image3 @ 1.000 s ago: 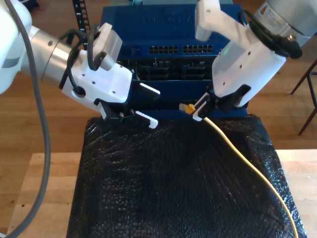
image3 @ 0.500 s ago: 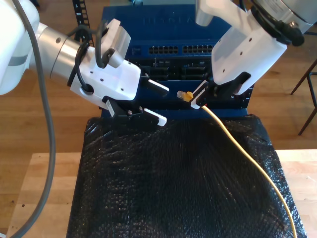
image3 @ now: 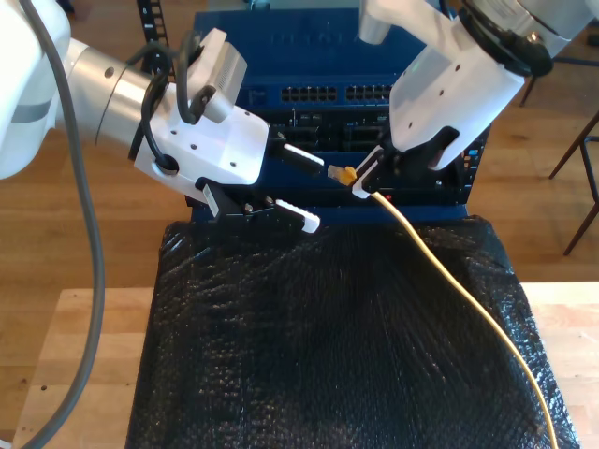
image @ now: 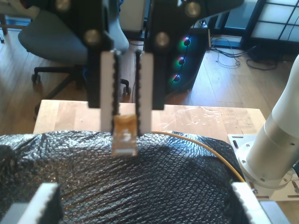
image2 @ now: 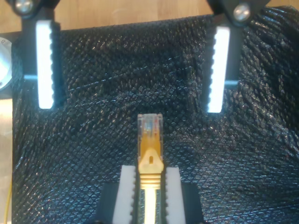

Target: Grab the cable and plug it in

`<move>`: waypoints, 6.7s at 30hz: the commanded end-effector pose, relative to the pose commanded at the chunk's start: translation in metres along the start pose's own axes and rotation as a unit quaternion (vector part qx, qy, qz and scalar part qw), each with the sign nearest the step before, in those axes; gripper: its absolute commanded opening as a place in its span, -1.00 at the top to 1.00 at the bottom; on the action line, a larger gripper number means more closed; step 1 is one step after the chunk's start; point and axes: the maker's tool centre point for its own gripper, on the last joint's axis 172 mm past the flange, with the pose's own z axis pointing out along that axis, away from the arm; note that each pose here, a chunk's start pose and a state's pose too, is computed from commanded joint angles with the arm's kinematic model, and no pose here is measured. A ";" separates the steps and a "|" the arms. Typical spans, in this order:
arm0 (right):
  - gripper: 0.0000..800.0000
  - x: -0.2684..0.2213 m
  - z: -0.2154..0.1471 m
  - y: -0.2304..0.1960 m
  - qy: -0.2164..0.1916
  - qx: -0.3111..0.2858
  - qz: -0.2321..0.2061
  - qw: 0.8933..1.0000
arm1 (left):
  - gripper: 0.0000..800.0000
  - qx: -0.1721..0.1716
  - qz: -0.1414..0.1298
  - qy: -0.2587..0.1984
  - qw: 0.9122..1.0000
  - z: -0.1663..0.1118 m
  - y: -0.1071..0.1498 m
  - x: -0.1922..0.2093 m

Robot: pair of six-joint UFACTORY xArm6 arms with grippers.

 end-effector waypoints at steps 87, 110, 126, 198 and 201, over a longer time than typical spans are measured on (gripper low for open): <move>0.99 0.010 0.019 0.001 0.007 0.023 0.003 1.000 | 0.28 0.035 0.005 0.022 0.999 -0.004 -0.007 0.004; 0.98 0.011 0.017 0.002 0.008 0.021 0.002 1.000 | 0.55 0.039 0.006 0.022 0.999 -0.004 -0.007 0.004; 0.46 0.010 0.019 0.001 0.008 0.023 0.001 1.000 | 0.99 0.040 0.000 0.022 0.999 -0.002 -0.005 -0.001; -0.94 0.005 -0.063 -0.010 0.041 -0.201 -0.264 0.942 | 0.99 -0.064 -0.149 0.213 0.963 -0.026 -0.014 0.035; -0.94 0.005 -0.065 -0.014 0.042 -0.204 -0.269 0.940 | 0.99 -0.068 -0.159 0.218 0.961 -0.026 -0.017 0.032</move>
